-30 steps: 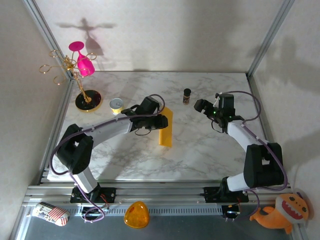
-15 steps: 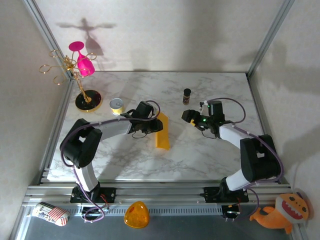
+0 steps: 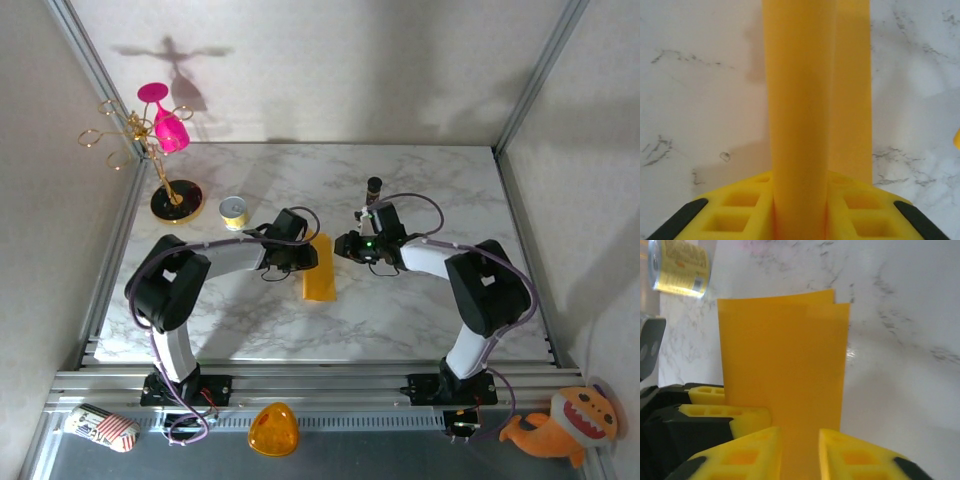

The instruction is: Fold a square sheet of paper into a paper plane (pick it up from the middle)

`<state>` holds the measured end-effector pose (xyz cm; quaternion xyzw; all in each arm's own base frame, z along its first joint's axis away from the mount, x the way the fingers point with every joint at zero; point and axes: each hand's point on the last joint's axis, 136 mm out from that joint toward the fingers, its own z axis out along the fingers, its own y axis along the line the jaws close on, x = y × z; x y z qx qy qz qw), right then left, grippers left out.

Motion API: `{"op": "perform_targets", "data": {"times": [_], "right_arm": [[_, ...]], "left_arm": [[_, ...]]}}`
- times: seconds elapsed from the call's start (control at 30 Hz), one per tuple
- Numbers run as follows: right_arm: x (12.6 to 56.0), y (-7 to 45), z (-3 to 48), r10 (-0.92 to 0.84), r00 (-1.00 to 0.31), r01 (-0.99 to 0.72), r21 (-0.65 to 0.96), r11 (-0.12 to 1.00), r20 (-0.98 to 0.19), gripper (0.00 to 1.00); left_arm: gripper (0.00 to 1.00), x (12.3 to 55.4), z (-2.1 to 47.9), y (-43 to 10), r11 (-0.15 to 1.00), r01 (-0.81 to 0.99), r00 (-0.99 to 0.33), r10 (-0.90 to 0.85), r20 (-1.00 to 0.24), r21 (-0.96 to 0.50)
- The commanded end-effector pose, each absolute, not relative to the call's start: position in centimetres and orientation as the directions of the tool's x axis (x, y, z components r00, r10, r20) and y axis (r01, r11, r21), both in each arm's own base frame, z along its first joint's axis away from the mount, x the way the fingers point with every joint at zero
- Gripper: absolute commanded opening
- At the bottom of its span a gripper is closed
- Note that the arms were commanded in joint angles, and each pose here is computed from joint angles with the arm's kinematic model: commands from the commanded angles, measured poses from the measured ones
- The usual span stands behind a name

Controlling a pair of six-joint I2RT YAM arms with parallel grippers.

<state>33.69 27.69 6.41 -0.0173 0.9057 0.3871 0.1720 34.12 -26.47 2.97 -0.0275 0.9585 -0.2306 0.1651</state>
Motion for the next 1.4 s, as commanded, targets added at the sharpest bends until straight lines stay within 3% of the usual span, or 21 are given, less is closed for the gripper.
{"op": "perform_targets", "data": {"times": [0.0, 0.17, 0.6, 0.7, 0.9, 1.03, 1.27, 1.37], "right_arm": [[33.8, 28.8, 5.7, 0.073, -0.949, -0.166, 0.686, 0.709, -0.305, 0.16], [33.6, 30.0, 4.4, 0.034, -0.962, -0.166, 0.676, 0.718, -0.272, 0.08], [32.6, 30.2, 0.8, 0.021, -0.988, -0.083, 0.635, 0.768, -0.154, 0.07], [32.4, 29.8, 0.1, 0.052, -0.991, -0.036, 0.622, 0.782, -0.123, 0.08], [31.7, 29.4, -0.8, 0.114, -0.992, 0.059, 0.618, 0.784, -0.049, 0.08], [31.6, 29.5, -0.5, 0.151, -0.988, 0.099, 0.637, 0.764, -0.028, 0.09], [31.8, 29.7, -0.1, 0.162, -0.986, 0.107, 0.648, 0.754, -0.026, 0.12], [31.9, 29.9, 0.4, 0.154, -0.988, 0.095, 0.661, 0.745, -0.031, 0.15]], "left_arm": [[0.24, 33.7, 1.4, -25.4, 0.919, 0.017, -0.953, -0.104, -0.285, -0.394], [0.24, 33.6, 1.0, -25.3, 0.924, 0.019, -0.955, -0.097, -0.281, -0.381], [0.23, 33.5, 1.6, -25.0, 0.922, 0.003, -0.951, -0.117, -0.286, -0.388], [0.27, 33.3, 2.3, -24.7, 0.914, -0.039, -0.943, -0.167, -0.288, -0.404], [0.46, 32.2, 3.2, -22.4, 0.88, -0.225, -0.893, -0.358, -0.273, -0.418], [0.54, 31.6, 4.0, -23.5, 0.844, -0.22, -0.889, -0.38, -0.256, -0.489], [0.55, 31.5, 3.3, -24.7, 0.884, -0.164, -0.917, -0.3, -0.262, -0.437], [0.52, 31.5, 2.3, -24.5, 0.905, -0.178, -0.922, -0.291, -0.257, -0.386]]}}
